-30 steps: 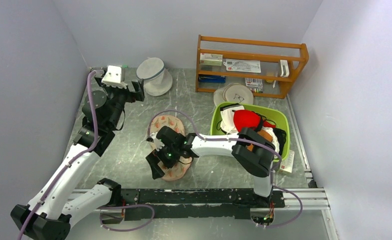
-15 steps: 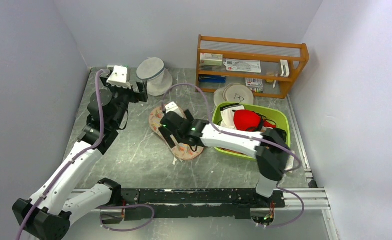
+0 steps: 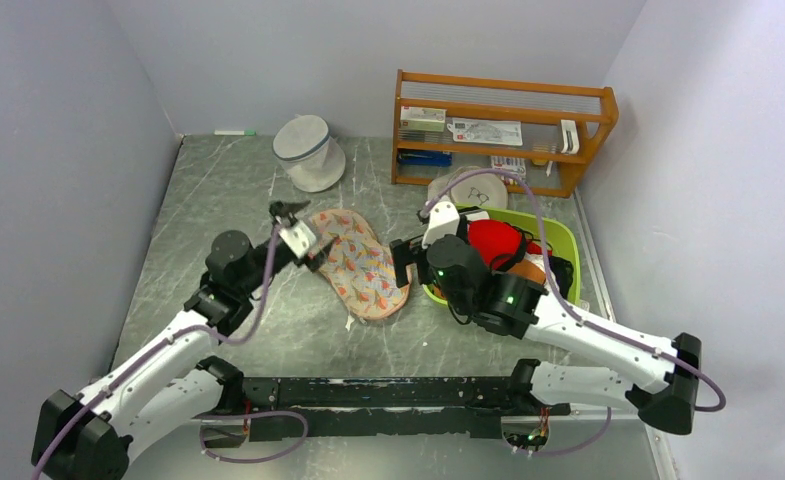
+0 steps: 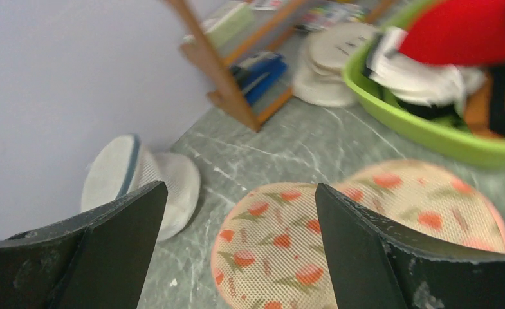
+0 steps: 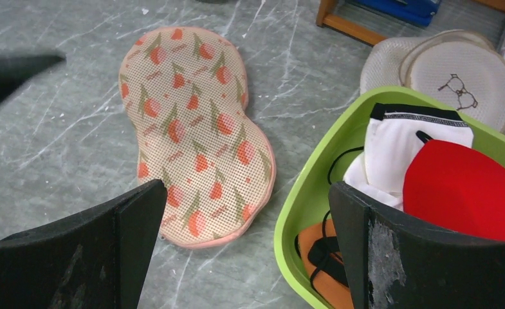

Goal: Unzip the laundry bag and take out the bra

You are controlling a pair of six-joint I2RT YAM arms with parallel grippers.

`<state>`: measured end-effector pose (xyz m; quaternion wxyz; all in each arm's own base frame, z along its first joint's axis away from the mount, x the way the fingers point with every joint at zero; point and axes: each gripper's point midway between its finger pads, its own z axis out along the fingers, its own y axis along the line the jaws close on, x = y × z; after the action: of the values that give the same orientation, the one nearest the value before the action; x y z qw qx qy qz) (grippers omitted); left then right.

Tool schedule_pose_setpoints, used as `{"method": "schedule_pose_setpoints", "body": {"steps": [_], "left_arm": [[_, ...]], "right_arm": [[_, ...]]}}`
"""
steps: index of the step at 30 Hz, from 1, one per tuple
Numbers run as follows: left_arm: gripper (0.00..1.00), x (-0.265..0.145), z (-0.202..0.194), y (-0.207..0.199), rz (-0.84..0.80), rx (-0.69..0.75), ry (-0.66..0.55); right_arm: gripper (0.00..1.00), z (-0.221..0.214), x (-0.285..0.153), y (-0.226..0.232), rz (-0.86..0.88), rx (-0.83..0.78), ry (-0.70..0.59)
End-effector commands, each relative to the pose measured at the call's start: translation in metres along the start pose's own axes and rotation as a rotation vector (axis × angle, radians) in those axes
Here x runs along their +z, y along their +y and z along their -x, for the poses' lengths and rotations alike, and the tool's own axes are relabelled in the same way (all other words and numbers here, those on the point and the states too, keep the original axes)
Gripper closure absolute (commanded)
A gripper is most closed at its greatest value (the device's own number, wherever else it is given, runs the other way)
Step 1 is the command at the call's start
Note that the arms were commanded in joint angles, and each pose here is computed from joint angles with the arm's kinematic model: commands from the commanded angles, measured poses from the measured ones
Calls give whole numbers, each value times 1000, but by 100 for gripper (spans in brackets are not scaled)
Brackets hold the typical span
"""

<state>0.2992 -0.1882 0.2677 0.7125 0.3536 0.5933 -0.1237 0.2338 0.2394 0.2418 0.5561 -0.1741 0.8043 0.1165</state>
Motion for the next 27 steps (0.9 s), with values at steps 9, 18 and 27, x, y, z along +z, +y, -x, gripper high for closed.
{"method": "schedule_pose_setpoints", "body": {"steps": [9, 18, 27], "left_arm": [[0, -26, -50, -105, -518, 448, 111], [5, -48, -93, -146, -640, 552, 242], [9, -46, -138, -178, -743, 561, 319]], "right_arm": [[0, 4, -32, -41, -72, 34, -79], [0, 11, -46, -52, -58, 65, -167], [0, 15, -47, -56, -75, 56, -174]]}}
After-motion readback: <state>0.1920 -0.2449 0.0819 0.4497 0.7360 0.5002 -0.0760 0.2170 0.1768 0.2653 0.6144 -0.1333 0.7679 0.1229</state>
